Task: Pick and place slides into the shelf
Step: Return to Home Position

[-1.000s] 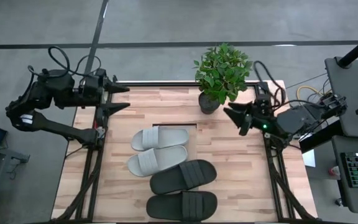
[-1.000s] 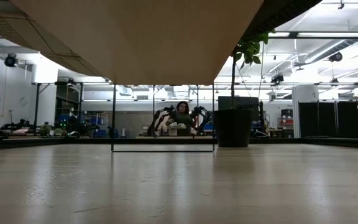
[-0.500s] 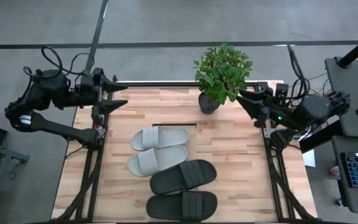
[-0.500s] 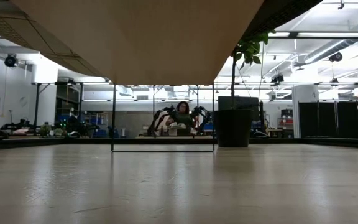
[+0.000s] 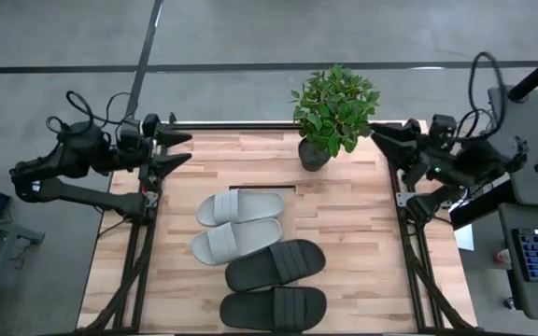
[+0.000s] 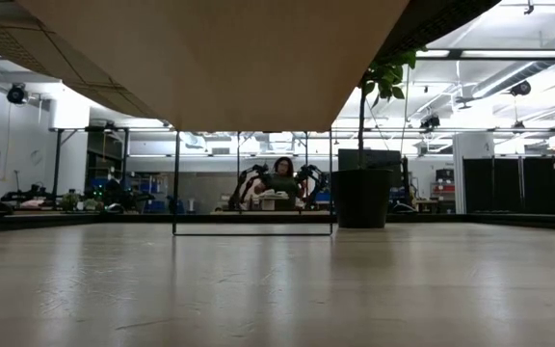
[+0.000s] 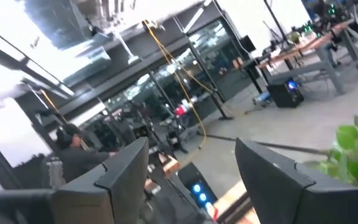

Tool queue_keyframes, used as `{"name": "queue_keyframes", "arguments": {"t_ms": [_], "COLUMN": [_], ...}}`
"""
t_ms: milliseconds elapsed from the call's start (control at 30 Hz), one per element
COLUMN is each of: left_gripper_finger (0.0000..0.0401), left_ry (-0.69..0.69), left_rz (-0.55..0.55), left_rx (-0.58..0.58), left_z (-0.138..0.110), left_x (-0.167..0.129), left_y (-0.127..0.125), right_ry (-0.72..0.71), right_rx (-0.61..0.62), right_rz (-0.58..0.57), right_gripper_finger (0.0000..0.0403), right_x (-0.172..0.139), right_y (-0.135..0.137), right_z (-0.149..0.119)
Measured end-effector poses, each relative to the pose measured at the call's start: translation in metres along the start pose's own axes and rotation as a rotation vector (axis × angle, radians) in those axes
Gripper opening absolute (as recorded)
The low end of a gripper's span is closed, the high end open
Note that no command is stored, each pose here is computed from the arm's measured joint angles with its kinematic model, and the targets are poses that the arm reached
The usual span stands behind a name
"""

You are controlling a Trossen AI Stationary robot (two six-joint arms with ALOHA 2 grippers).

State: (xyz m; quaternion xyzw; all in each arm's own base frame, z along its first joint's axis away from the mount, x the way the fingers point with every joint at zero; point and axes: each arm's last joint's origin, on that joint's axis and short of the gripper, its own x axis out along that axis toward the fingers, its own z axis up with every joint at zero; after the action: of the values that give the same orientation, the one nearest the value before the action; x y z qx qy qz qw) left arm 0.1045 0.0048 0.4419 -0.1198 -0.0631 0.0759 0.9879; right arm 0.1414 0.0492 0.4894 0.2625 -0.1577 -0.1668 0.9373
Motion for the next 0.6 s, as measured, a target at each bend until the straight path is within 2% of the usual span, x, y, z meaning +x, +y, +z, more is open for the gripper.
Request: {"name": "queue_keyframes", "arguments": {"t_ms": [133,300,400,600], "left_gripper_finger": [0.0225,0.0163,0.0117,0.0017], "left_ry": [-0.018,-0.026,-0.030,-0.055], "left_rz": [-0.005,-0.006,-0.008,-0.023], "left_rx": [-0.002,-0.002,0.002,0.019], "left_z": [-0.001,-0.006,-0.009,-0.011], "left_x": [-0.008,-0.017,-0.022,-0.033], "left_y": [0.002,0.004,0.006,0.008], "right_ry": [-0.047,-0.095,-0.097,-0.097], "right_rx": [-0.013,-0.052,-0.056,-0.052], "right_rz": [0.028,0.044,0.081,0.171], "right_gripper_finger": [0.0231,0.0209,0.0167,0.0053], "right_x": [-0.002,-0.005,-0.008,-0.015], "right_y": [0.000,0.000,-0.002,-0.006], "right_z": [0.009,0.016,0.019,0.025]}}
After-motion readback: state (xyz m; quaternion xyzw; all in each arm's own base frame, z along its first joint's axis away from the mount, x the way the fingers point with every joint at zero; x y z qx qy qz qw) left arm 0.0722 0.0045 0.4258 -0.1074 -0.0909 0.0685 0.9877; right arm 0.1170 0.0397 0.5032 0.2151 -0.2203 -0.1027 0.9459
